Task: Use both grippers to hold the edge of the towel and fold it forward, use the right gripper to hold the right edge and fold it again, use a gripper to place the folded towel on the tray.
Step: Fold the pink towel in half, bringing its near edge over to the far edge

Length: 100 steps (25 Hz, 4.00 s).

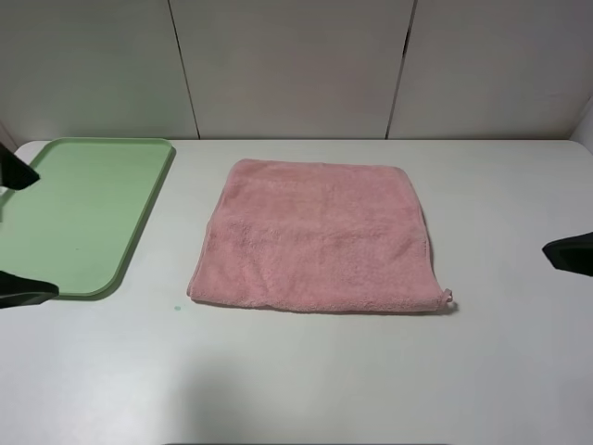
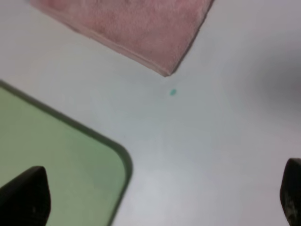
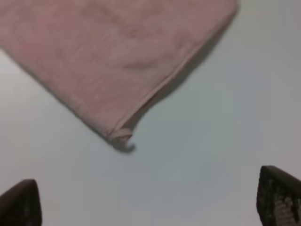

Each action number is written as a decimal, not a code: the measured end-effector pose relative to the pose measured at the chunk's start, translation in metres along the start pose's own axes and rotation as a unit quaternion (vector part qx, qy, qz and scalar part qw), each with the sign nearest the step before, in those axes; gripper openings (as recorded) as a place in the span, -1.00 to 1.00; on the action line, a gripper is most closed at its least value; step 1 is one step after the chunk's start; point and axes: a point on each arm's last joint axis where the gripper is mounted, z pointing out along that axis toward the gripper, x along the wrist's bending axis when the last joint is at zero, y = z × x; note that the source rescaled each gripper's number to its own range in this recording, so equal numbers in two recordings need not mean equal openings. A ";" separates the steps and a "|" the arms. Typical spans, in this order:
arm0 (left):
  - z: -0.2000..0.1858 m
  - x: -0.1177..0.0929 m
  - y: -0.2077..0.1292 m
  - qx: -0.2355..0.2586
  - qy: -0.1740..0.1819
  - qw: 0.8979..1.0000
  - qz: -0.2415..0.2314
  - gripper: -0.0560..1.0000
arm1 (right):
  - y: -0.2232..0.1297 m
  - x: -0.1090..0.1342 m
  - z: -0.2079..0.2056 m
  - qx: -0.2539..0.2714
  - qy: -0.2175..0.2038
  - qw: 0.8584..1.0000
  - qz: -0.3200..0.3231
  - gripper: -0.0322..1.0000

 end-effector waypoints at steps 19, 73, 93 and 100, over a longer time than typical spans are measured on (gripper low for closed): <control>0.117 0.020 0.045 0.011 -0.028 0.980 0.199 0.97 | 0.004 -0.026 0.059 0.044 0.043 0.989 -0.134 1.00; 0.249 -0.005 0.034 0.040 -0.118 0.913 0.387 0.84 | -0.005 -0.044 0.126 0.085 0.065 0.989 -0.105 1.00; 0.249 -0.005 0.034 0.039 -0.114 0.910 0.396 0.81 | 0.018 -0.022 0.133 0.012 0.101 0.969 -0.226 1.00; 0.249 -0.005 0.034 0.039 -0.115 0.910 0.396 0.81 | 0.025 0.002 0.167 0.023 0.143 0.953 -0.266 1.00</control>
